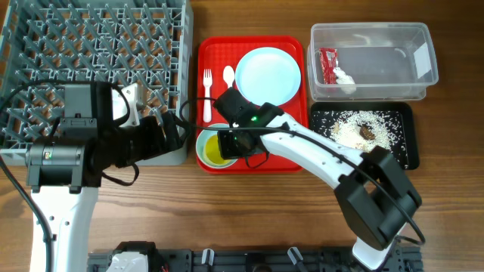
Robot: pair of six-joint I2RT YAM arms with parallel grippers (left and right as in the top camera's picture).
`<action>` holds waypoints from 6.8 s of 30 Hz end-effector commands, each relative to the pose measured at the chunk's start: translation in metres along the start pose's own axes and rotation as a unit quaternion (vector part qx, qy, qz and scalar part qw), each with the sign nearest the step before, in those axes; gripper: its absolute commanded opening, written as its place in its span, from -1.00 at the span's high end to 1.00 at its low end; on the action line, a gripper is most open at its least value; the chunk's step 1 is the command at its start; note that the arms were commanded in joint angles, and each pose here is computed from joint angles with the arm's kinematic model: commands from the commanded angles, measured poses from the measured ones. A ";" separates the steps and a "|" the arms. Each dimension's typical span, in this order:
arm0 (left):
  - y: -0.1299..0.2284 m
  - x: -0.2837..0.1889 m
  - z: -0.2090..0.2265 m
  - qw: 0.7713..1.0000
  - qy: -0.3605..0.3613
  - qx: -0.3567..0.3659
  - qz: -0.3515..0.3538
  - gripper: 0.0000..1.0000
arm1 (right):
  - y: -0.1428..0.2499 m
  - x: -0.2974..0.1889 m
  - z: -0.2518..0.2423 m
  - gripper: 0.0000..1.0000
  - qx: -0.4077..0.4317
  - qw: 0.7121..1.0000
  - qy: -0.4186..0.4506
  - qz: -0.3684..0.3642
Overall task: Sort waste into correct bins and load items into the dishwasher rack
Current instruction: 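Grasp the yellow cup from the blue bowl with the right gripper, then hand the yellow cup from the right gripper to the left gripper, then place the yellow cup upside down in the dish rack with the left gripper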
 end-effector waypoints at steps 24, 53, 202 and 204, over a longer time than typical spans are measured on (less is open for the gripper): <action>-0.011 -0.027 -0.066 0.910 0.397 0.077 0.095 -0.95 | 0.041 -0.294 -0.033 0.91 -0.234 0.855 -0.324 -0.330; -0.023 -0.028 -0.076 0.832 0.511 0.096 0.193 -0.99 | -0.005 -0.287 -0.041 0.91 -0.239 0.809 -0.443 -0.304; 0.019 -0.126 -0.036 0.959 -0.046 0.025 -0.280 -1.00 | 0.143 -0.361 -0.075 -0.99 -0.061 0.889 -0.021 -0.454; 0.019 -0.126 -0.036 0.959 -0.046 0.025 -0.280 -1.00 | 0.144 -0.358 -0.076 -0.99 -0.026 0.895 -0.036 -0.444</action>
Point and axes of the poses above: each gripper's point midway between its finger pads, its own x axis out along the fingers, its own z axis along the line the jaws close on, y = z × x, the point moved 10 cm from there along -x, back along the fingers, and after that the axes turned 7 degrees about -x, right-handed, at the moved point
